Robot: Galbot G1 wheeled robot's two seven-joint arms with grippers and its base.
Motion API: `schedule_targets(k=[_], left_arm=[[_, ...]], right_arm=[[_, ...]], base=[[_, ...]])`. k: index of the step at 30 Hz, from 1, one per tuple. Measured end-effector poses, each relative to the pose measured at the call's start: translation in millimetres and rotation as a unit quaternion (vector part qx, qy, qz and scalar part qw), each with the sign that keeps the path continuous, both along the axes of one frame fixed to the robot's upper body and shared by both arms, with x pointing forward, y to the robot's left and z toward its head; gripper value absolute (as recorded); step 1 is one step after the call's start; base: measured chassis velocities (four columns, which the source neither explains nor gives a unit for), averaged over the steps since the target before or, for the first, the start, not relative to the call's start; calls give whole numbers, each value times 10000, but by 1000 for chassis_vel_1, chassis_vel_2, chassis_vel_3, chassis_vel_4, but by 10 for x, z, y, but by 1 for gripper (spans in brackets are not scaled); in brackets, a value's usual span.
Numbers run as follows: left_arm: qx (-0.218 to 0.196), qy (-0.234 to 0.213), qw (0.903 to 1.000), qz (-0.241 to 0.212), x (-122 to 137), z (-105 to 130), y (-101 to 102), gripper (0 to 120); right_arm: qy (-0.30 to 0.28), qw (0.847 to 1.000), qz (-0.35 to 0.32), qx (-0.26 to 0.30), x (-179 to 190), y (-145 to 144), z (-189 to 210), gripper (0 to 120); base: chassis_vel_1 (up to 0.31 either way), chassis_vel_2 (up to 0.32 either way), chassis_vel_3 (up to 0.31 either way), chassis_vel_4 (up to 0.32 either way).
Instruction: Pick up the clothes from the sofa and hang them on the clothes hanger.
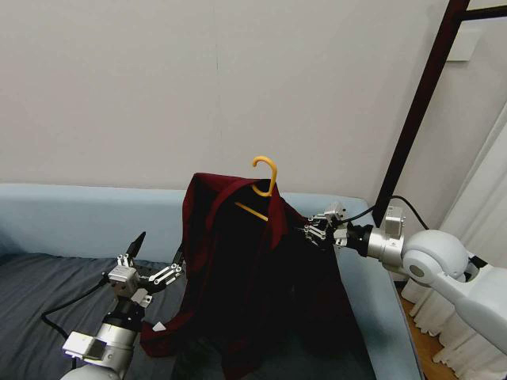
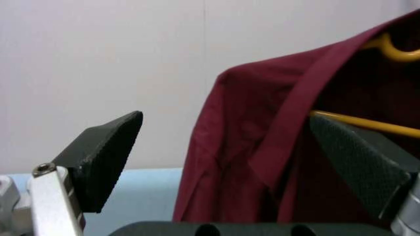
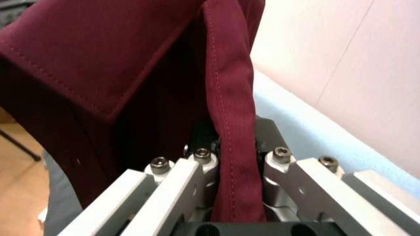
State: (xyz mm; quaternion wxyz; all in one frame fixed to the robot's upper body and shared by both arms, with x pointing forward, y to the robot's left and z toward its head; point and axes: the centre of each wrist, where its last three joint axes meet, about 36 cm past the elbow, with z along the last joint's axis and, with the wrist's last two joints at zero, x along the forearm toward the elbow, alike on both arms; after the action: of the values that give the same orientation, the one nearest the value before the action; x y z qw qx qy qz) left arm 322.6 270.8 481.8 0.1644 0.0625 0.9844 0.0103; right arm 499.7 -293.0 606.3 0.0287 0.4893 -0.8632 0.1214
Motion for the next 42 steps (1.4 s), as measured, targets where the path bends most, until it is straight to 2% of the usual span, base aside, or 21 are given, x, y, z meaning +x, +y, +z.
schedule_targets(k=[4, 9, 15, 23, 27, 28, 33, 34, 38, 39, 42], left_arm=[[146, 77, 9998, 57, 62, 72, 6, 100], [307, 315, 9990, 75, 214, -94, 83, 99], [473, 544, 9973, -136, 365, -326, 25, 98], [528, 566, 9966, -270, 522, -381, -47, 96], [482, 570, 9965, -388, 613, -423, -159, 81], [482, 570, 9965, -388, 613, -423, -159, 81], [392, 556, 9967, -441, 665, -491, -301, 59], [392, 556, 9967, -441, 665, -491, -301, 59], [371, 478, 9972, -429, 697, -460, -301, 40], [371, 478, 9972, -429, 697, -460, -301, 40], [373, 419, 9975, -422, 738, -436, -276, 28]], right_arm=[[-56, 9999, 85, -135, -30, 21, 0, 6], [-153, 9990, 333, -244, 7, 129, -48, 6], [-130, 9987, 414, -267, 44, 133, -80, 6], [-113, 9986, 463, -240, 82, 124, -93, 6], [-91, 9985, 493, -221, 113, 131, -124, 6], [-91, 9985, 493, -221, 113, 131, -124, 6], [-85, 9984, 526, -209, 148, 146, -147, 6], [-85, 9984, 526, -209, 148, 146, -147, 6], [-87, 9983, 534, -199, 171, 139, -161, 6], [-87, 9983, 534, -199, 171, 139, -161, 6], [-91, 9982, 561, -189, 185, 131, -171, 6]], base=[[0, 0, 0, 0], [0, 0, 0, 0], [0, 0, 0, 0], [0, 0, 0, 0], [0, 0, 0, 0], [0, 0, 0, 0], [0, 0, 0, 0], [0, 0, 0, 0], [0, 0, 0, 0], [0, 0, 0, 0], [0, 0, 0, 0]])
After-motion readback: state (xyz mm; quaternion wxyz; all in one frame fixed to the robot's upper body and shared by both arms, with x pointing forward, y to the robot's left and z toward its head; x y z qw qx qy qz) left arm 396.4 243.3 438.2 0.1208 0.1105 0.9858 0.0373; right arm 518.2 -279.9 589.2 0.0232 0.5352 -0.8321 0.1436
